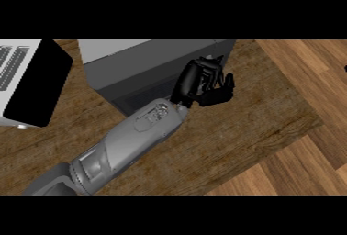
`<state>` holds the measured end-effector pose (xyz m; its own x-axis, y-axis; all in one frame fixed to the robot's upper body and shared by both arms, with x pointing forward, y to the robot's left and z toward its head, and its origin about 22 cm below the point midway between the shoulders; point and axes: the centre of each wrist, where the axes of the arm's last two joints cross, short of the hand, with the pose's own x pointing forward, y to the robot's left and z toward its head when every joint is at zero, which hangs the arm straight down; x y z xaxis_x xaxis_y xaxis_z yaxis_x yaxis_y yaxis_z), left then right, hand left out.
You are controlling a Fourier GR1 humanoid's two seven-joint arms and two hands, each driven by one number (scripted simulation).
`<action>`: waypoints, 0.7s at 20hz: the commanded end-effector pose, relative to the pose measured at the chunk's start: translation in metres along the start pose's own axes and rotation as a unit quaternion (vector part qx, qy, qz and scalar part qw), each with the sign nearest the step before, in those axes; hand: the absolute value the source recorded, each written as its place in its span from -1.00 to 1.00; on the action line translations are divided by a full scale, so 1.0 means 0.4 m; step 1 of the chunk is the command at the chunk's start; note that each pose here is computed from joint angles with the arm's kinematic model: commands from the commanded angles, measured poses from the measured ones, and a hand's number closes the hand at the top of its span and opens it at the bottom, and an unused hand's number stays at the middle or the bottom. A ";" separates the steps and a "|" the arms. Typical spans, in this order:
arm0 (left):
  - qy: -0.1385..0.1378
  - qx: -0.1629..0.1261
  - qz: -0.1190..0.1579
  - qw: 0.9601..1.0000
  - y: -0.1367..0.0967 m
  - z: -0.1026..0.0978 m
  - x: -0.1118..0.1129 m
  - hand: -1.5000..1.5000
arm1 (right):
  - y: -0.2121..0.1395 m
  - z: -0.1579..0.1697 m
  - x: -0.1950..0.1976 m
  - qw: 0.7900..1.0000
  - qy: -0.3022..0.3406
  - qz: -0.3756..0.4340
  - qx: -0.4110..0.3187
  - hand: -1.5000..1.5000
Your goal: Pick up the milk, place it into the microwave and close the microwave
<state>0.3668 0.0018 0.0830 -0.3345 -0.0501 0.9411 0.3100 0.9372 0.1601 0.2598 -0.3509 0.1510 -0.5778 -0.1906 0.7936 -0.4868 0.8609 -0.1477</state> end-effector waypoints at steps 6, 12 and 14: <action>-0.014 -0.007 -0.001 1.000 -0.038 -0.038 0.042 1.00 | -0.028 -0.014 0.023 1.000 -0.003 -0.004 0.002 -1.00; -0.012 0.000 -0.003 1.000 -0.039 -0.033 0.036 1.00 | -0.039 -0.028 0.039 1.000 -0.012 -0.005 0.004 -1.00; -0.013 0.005 -0.003 1.000 -0.043 -0.034 0.041 1.00 | -0.042 -0.027 0.038 1.000 -0.012 -0.010 0.007 -1.00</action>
<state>0.3656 0.0027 0.0831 -0.3402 -0.0519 0.9389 0.2584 0.9549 0.1464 0.2652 -0.3605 0.1684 -0.5828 -0.2115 0.7846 -0.5011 0.8537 -0.1421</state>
